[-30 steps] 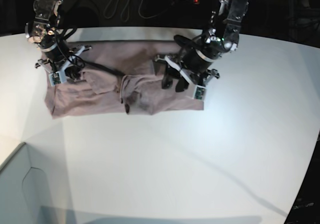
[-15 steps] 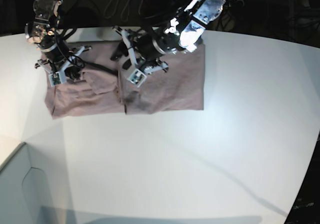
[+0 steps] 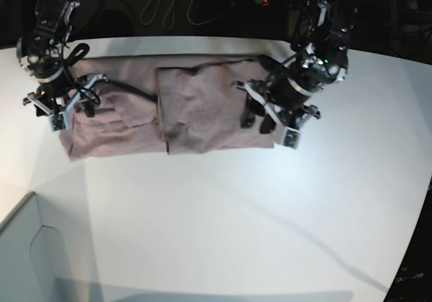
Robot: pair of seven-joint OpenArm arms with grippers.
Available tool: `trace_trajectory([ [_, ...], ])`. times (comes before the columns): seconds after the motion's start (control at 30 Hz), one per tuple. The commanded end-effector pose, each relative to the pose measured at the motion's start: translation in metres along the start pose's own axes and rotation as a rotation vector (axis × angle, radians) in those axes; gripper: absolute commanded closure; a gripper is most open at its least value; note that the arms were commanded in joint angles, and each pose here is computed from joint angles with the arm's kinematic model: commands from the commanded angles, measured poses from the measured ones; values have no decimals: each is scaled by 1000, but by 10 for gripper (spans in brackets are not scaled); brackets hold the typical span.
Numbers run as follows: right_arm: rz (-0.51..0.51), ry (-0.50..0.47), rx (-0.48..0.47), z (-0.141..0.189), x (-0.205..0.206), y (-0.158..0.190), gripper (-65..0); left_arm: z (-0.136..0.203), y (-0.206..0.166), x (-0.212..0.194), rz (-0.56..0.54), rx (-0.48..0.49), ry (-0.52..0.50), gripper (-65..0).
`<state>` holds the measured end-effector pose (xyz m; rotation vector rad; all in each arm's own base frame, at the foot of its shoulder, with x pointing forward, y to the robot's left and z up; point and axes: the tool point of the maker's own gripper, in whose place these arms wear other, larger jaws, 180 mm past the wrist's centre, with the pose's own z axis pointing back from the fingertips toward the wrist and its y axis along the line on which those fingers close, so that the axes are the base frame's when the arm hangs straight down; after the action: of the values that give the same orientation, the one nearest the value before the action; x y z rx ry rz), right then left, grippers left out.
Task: Layout the t-shirt on the table in an organized manner, then fold the t-shirt properly
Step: 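Lower the folded end onto the strip, open and withdraw the left gripper, then move the right gripper to the strip's unfolded end and grasp it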
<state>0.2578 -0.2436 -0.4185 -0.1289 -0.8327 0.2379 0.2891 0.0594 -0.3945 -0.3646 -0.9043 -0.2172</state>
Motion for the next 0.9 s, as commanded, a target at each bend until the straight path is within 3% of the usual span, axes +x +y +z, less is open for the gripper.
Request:
trace_trajectory([
  [0.0,-7,-27,-29,-1,11,-14,-405,3,9,15,6,18,-53,-237],
  [0.23,-149,106,-51,-32,-15,-47,-410,22,61,15,64,153,-75,-237],
  [0.6,-210,206,30,-45,-57,-23,-398,38,98,19,101,250,-102,-237],
  [0.73,-218,209,42,-47,-59,-17,-282,35,101,7,119,253,-74,-237],
  [0.87,-226,211,51,-47,-59,-10,-86,32,103,-5,134,256,-46,-237],
])
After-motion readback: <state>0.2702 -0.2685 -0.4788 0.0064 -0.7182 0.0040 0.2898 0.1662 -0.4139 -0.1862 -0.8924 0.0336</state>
